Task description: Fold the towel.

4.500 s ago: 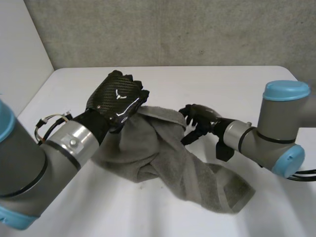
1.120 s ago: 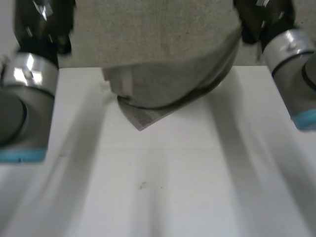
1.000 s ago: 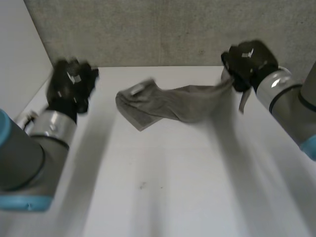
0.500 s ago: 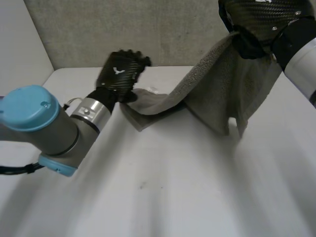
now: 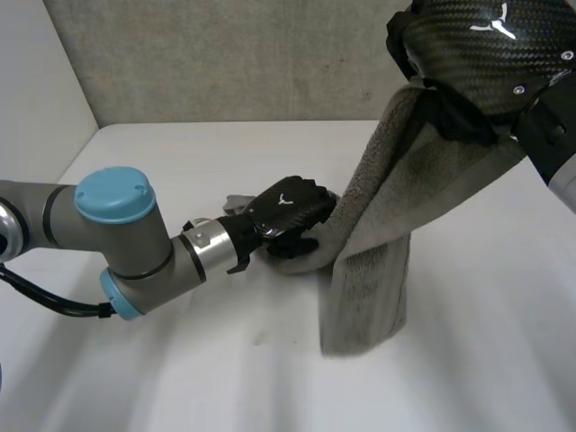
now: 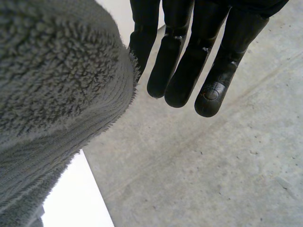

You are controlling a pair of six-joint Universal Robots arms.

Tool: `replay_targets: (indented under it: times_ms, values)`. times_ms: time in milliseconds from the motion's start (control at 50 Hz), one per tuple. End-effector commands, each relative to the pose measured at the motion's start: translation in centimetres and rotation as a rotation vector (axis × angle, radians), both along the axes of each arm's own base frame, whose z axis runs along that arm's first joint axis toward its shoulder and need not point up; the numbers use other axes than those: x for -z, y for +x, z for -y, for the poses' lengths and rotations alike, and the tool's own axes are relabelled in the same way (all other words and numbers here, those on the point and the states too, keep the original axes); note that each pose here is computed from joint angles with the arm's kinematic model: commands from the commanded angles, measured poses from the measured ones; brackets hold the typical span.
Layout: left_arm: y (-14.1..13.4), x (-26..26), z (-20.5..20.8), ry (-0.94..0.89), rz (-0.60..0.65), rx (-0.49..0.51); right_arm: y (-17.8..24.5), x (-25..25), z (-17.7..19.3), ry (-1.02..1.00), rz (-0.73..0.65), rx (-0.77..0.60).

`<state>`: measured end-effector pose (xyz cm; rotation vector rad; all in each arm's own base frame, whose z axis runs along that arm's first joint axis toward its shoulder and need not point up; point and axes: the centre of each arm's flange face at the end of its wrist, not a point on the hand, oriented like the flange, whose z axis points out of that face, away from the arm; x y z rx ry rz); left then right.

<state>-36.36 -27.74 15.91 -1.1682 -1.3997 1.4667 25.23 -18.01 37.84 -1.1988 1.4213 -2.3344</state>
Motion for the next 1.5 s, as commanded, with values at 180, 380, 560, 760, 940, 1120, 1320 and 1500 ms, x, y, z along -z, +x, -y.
replay_targets:
  times_ms: [180,380,560,760,940,1120,1320,1500]
  values:
    - [6.3,-11.6,4.7,-0.281,-0.237,-0.747,0.5,0.9,4.1,0.005,0.012,0.050]
    - [7.4,-13.6,-6.4,-0.253,-0.248,-0.673,1.3,3.2,5.8,0.082,-0.010,0.044]
    - [5.7,-7.5,-15.7,-0.100,0.015,-0.618,1.9,4.9,7.4,0.127,-0.026,0.076]
    - [4.4,-3.8,-16.4,-0.049,0.170,-0.648,2.0,6.1,8.2,0.158,-0.039,0.103]
    - [4.7,-6.0,-12.2,-0.074,0.096,-0.751,1.6,6.9,8.3,0.183,-0.052,0.114]
    - [5.4,-7.4,-7.8,-0.091,0.054,-0.712,1.5,7.9,8.1,0.211,-0.067,0.117]
    - [5.9,-4.5,-4.4,0.021,0.210,-0.574,1.3,8.9,7.8,0.239,-0.079,0.118]
    - [6.9,-0.8,-1.0,0.000,0.381,-0.608,1.2,9.8,7.6,0.265,-0.092,0.117]
